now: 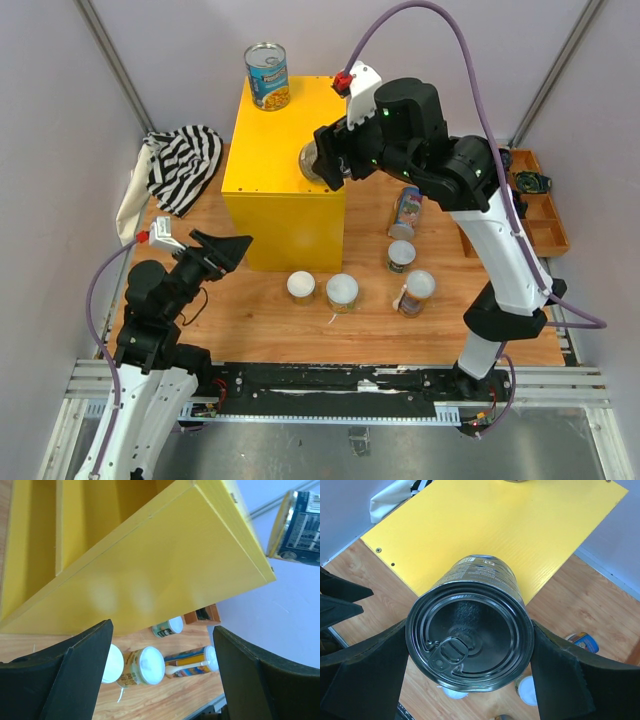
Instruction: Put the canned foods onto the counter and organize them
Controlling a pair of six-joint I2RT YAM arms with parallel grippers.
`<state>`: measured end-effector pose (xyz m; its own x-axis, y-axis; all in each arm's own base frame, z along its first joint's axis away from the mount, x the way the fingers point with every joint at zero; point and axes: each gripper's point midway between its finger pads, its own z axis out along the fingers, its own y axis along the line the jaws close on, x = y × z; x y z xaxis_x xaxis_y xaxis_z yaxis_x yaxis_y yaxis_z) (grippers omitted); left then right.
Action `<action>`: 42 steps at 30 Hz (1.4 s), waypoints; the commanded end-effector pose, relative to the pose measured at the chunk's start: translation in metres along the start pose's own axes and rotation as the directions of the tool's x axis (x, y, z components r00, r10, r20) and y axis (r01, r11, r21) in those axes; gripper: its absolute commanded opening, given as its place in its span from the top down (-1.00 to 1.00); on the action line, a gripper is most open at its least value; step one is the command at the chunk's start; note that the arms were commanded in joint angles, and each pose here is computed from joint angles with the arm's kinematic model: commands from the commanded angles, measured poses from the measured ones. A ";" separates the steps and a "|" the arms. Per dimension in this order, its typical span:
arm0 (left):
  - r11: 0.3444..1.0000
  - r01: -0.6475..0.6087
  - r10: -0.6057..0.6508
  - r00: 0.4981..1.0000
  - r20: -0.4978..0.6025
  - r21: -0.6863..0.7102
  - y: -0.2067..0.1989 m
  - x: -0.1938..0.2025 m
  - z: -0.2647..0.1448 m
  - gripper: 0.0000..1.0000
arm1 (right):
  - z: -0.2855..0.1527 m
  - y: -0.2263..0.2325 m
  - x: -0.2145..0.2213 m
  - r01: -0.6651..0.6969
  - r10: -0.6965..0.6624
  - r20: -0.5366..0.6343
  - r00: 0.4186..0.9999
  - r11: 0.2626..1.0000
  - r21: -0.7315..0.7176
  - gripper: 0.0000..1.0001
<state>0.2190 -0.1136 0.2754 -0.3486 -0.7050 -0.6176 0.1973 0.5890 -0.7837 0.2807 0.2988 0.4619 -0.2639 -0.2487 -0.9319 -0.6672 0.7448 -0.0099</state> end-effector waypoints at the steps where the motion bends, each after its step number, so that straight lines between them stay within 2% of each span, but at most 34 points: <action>1: 0.987 -0.081 0.076 0.996 0.045 0.137 -0.038 -0.018 -0.005 -0.72 | -0.014 0.013 -0.053 -0.017 0.025 0.203 0.979 0.999 -0.042 0.88; 6: 0.952 -0.173 0.154 0.984 0.090 0.253 -0.073 -0.033 -0.010 -0.72 | -0.008 0.018 -0.053 -0.020 0.032 0.198 0.980 0.998 -0.064 0.87; 13: 0.857 -0.333 0.272 0.940 0.204 0.394 -0.135 -0.068 -0.020 -0.74 | -0.011 0.020 -0.056 -0.009 0.025 0.212 0.977 0.997 -0.079 0.85; 20: 0.792 -0.470 0.394 0.881 0.263 0.389 -0.163 -0.094 -0.010 -0.75 | -0.007 0.025 -0.054 -0.002 0.022 0.203 0.979 0.995 -0.100 0.83; 27: 0.739 -0.528 0.446 0.849 0.283 0.418 -0.179 -0.103 0.014 -0.75 | 0.000 0.028 -0.059 -0.007 0.031 0.217 0.976 0.994 -0.109 0.78; 33: 0.713 -0.535 0.478 0.844 0.244 0.454 -0.194 -0.085 0.051 -0.77 | 0.007 0.026 -0.061 -0.002 0.024 0.225 0.974 0.995 -0.099 0.59; 42: 0.723 -0.514 0.465 0.856 0.226 0.461 -0.199 -0.064 0.080 -0.79 | 0.019 0.020 -0.062 0.004 0.014 0.230 0.973 0.997 -0.074 0.04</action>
<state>0.2735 -0.2219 0.4396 -0.1035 -0.3810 -0.9187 0.7391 0.5887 -0.3274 0.2963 0.3319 0.4620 -0.2340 -0.2175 -0.9476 -0.7057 0.7084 0.0116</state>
